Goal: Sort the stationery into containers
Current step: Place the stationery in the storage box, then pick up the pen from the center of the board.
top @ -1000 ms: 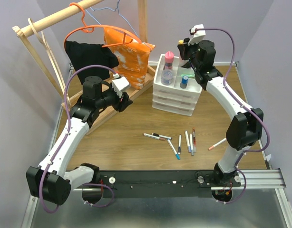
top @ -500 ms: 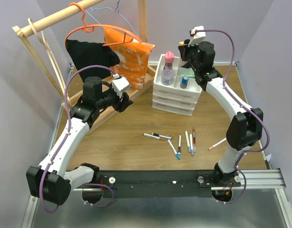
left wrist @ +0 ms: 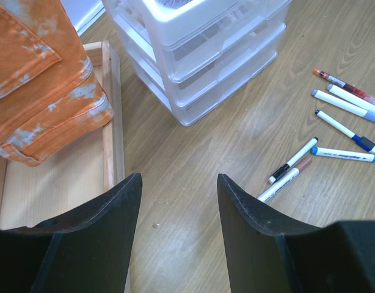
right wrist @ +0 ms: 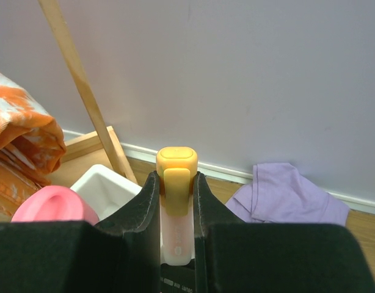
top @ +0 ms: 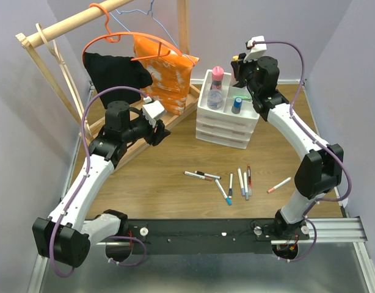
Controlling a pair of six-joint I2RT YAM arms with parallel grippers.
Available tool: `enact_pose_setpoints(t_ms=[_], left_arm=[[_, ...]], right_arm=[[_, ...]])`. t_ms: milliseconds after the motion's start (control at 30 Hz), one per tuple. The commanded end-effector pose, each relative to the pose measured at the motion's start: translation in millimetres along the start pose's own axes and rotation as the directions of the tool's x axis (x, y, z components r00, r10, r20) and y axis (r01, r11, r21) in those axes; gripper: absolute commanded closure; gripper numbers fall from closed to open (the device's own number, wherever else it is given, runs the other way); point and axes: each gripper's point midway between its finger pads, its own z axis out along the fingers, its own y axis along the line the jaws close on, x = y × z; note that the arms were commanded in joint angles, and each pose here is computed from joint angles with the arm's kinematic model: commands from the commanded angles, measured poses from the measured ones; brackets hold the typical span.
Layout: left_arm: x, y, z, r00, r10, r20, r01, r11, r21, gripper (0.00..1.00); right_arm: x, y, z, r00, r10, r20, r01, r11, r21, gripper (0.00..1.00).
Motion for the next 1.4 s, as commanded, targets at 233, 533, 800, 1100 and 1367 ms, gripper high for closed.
enact_pose_setpoints(t_ms=[233,533,800,1100,1367], left_arm=[[-3,-10,-8,0.999,-0.001,0.04,0.0,1.0,0.019,0.39],[0,-13,-9,0.999,-0.008,0.046,0.007,1.0,0.022,0.39],[-2,-12,-8,0.999,-0.005,0.053,0.004,1.0,0.02,0.39],[-4,-11,-8,0.998,0.001,0.057,-0.002,1.0,0.021,0.39],[-12,-9,-8,0.998,0.025,0.066,-0.026,0.999,0.021,0.38]], right_arm=[[36,-17,-22,0.988,-0.05,-0.145,0.059,0.996,0.061,0.99],[45,-20,-25,0.984,-0.05,-0.174,0.064,0.995,0.075,0.98],[23,-12,-24,0.99,-0.019,-0.136,0.025,0.999,0.042,0.48],[-39,3,-37,0.999,0.019,-0.03,-0.021,0.999,-0.046,0.41],[-95,-2,-66,1.0,0.005,0.03,-0.004,0.999,-0.037,0.4]])
